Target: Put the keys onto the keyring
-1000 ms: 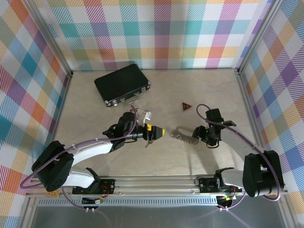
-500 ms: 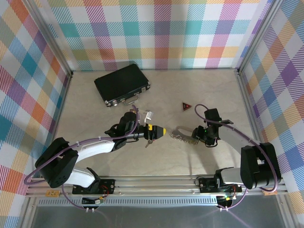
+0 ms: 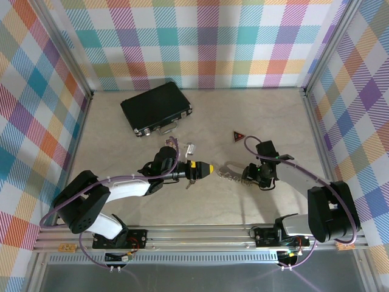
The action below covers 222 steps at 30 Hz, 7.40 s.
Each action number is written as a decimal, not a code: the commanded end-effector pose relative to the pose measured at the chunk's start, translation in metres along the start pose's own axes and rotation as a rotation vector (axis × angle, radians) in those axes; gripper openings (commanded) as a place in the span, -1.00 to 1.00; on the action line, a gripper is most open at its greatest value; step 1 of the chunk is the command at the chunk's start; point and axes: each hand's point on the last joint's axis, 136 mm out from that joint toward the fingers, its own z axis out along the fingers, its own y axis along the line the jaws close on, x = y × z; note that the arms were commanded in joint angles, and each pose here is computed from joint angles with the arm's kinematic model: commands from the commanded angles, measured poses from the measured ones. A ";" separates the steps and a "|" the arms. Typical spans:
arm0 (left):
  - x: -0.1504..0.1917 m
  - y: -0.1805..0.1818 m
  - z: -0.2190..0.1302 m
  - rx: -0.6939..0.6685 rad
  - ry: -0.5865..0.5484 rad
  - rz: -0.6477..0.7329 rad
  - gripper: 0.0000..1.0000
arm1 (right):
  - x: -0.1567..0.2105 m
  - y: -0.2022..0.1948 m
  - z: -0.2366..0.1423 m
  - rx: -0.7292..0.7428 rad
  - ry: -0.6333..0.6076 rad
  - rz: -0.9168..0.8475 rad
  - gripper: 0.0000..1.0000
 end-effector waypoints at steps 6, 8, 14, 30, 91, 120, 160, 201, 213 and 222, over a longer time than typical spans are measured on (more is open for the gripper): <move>-0.007 -0.006 -0.004 0.029 -0.026 0.020 0.56 | 0.010 0.025 0.007 0.013 0.018 -0.036 -0.12; -0.008 -0.006 -0.003 0.029 -0.027 0.023 0.56 | 0.013 0.032 0.008 0.008 0.022 -0.052 -0.12; -0.010 -0.006 -0.003 0.031 -0.029 0.025 0.56 | 0.021 0.041 0.003 0.025 0.025 -0.083 -0.13; -0.009 -0.007 -0.019 -0.021 -0.024 0.091 0.56 | 0.004 0.015 -0.031 0.250 -0.025 -0.235 -0.21; -0.007 -0.015 -0.034 -0.023 -0.032 0.150 0.50 | 0.020 0.017 0.001 0.358 0.098 -0.375 -0.74; -0.021 -0.047 -0.054 0.010 -0.051 0.273 0.48 | 0.006 0.076 -0.060 0.224 -0.131 -0.613 -1.00; -0.002 -0.188 -0.134 0.289 -0.114 0.761 0.27 | 0.138 0.225 -0.288 -1.032 -0.331 -1.520 -1.00; -0.002 -0.215 -0.126 0.422 -0.102 0.802 -0.28 | 0.140 0.229 -0.269 -0.954 -0.311 -1.559 -1.00; -0.006 -0.213 -0.120 0.407 -0.106 0.803 -0.43 | 0.144 0.229 -0.267 -0.969 -0.283 -1.565 -1.00; -0.008 -0.212 -0.119 0.400 -0.114 0.802 -0.76 | 0.148 0.229 -0.267 -0.981 -0.266 -1.572 -1.00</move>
